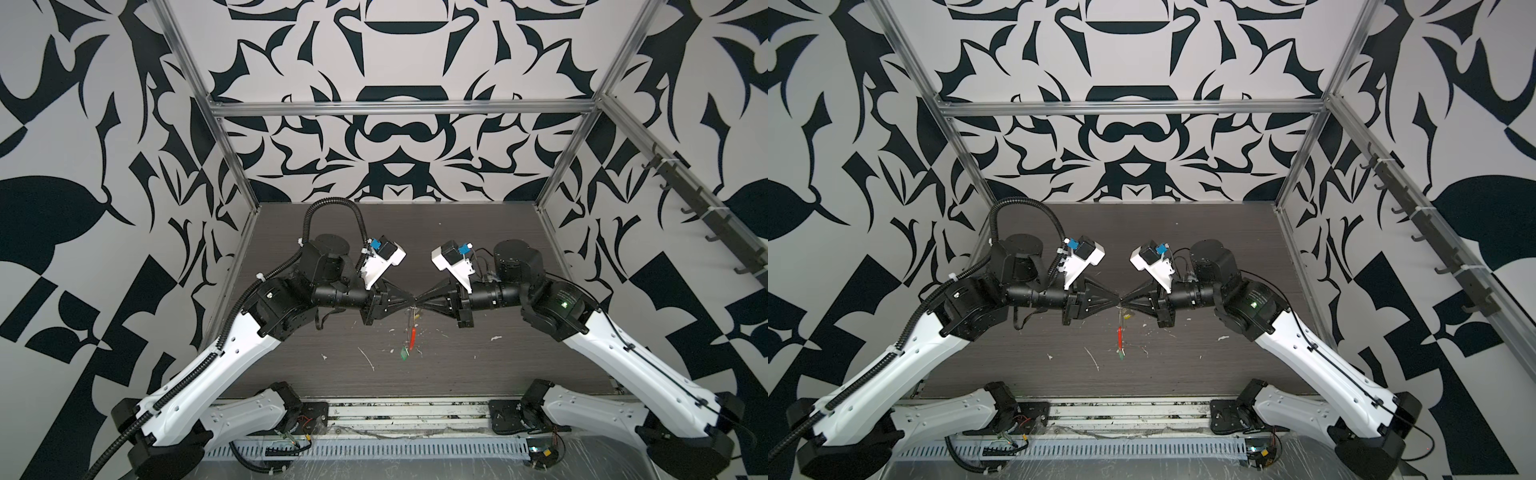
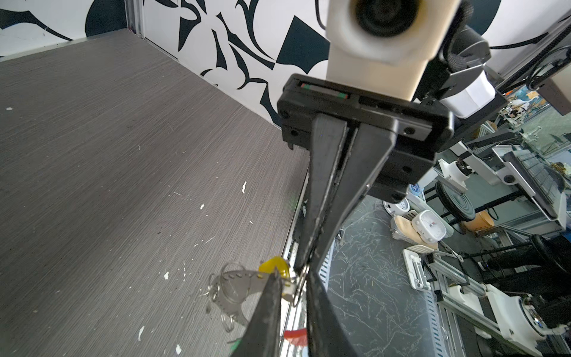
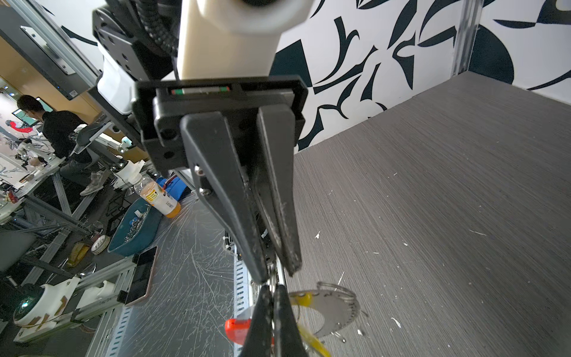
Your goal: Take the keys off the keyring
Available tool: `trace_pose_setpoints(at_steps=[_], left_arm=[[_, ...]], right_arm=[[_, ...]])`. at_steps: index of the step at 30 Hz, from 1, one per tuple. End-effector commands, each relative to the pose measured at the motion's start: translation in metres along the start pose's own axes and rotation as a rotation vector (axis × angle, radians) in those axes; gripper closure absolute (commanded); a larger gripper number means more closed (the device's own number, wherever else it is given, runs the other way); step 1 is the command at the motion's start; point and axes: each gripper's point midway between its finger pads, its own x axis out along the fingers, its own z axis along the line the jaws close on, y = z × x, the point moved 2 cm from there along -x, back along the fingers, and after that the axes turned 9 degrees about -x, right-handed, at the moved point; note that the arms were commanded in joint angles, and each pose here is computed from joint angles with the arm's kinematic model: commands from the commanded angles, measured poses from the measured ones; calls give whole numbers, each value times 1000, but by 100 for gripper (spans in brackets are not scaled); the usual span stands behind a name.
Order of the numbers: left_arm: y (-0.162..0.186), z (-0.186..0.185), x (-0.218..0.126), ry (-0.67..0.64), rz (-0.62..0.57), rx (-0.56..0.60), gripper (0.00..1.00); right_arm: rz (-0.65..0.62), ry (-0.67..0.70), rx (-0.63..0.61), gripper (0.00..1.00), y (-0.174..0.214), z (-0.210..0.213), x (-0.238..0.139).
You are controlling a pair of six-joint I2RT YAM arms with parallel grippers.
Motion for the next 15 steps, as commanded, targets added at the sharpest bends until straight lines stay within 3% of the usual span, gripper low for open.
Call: trace_pose_setpoints(at_steps=[1, 8, 15], left_arm=[[2, -4, 0, 18, 39, -3, 82], [2, -5, 1, 23, 46, -6, 87], [5, -3, 1, 20, 54, -14, 78]], right_arm=[[-61, -12, -72, 100, -24, 9, -9], [-65, 0, -72, 100, -25, 8, -9], [-73, 8, -78, 100, -27, 8, -10]])
